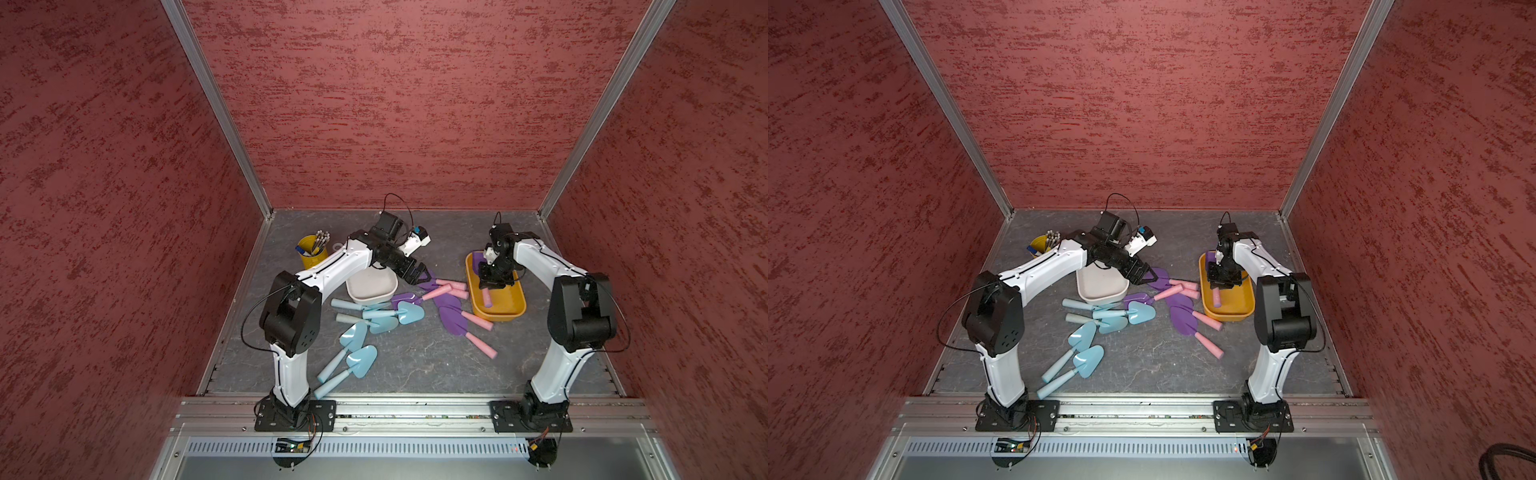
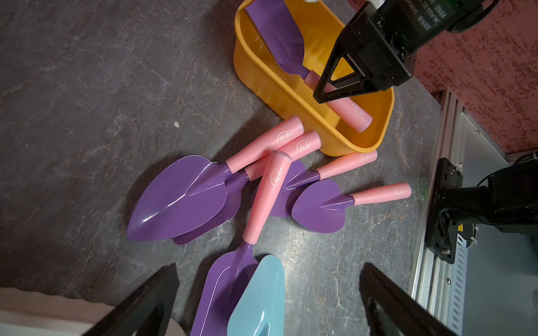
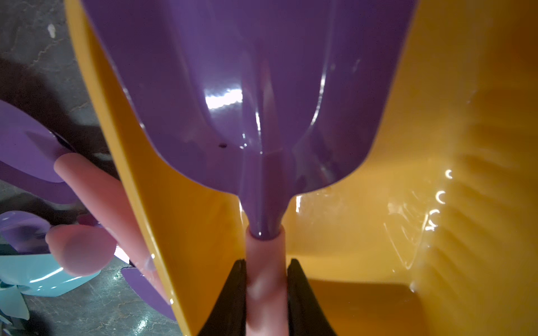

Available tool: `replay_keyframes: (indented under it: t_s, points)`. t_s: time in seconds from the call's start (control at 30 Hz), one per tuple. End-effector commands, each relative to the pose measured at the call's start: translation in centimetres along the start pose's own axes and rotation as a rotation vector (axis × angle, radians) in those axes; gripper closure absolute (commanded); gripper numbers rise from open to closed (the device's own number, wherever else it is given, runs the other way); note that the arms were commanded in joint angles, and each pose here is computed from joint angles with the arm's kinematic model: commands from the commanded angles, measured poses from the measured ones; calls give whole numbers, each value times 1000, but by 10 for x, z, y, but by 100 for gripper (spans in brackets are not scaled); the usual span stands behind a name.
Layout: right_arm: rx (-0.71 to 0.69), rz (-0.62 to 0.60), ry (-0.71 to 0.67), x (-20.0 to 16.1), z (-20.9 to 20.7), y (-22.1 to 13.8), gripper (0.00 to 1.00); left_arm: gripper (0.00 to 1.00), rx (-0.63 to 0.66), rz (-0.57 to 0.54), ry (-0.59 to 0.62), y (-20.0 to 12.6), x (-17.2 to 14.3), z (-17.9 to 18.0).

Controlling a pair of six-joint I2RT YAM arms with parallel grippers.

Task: Sort the small shovels by color and place them into the storage box
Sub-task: Place the shovel in the storage box.

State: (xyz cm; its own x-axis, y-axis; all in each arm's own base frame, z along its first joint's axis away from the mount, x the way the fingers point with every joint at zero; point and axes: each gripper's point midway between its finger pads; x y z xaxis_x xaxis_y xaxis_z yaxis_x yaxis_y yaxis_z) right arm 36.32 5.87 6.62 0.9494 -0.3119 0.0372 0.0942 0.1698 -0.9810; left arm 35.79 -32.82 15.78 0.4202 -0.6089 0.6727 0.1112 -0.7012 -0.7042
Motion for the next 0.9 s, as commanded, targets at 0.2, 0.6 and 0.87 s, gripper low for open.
replay_keyframes:
  t_s: [0.2,0.6,0.87]
  points:
    - [51,-37,5,18,7,6,100,0,-3,0,-12,6,0,4]
    - [60,18,23,10,6,23,100,0,4,8,-8,3,-2,2]
    - [48,-8,23,-1,1,5,100,0,-4,12,0,7,-1,-2]
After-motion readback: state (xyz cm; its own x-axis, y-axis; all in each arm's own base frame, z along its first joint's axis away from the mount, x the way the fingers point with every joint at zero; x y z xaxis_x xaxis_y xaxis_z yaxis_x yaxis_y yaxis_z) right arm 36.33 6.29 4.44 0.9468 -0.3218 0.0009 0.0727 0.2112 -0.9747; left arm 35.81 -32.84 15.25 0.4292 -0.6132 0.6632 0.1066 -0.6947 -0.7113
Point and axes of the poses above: each gripper's point midway between its finger pads, its own y axis out along the fingers, its own z axis along the line the jaws close on, x = y × z, and after that the axes turned 12 degrees about y, right-handed
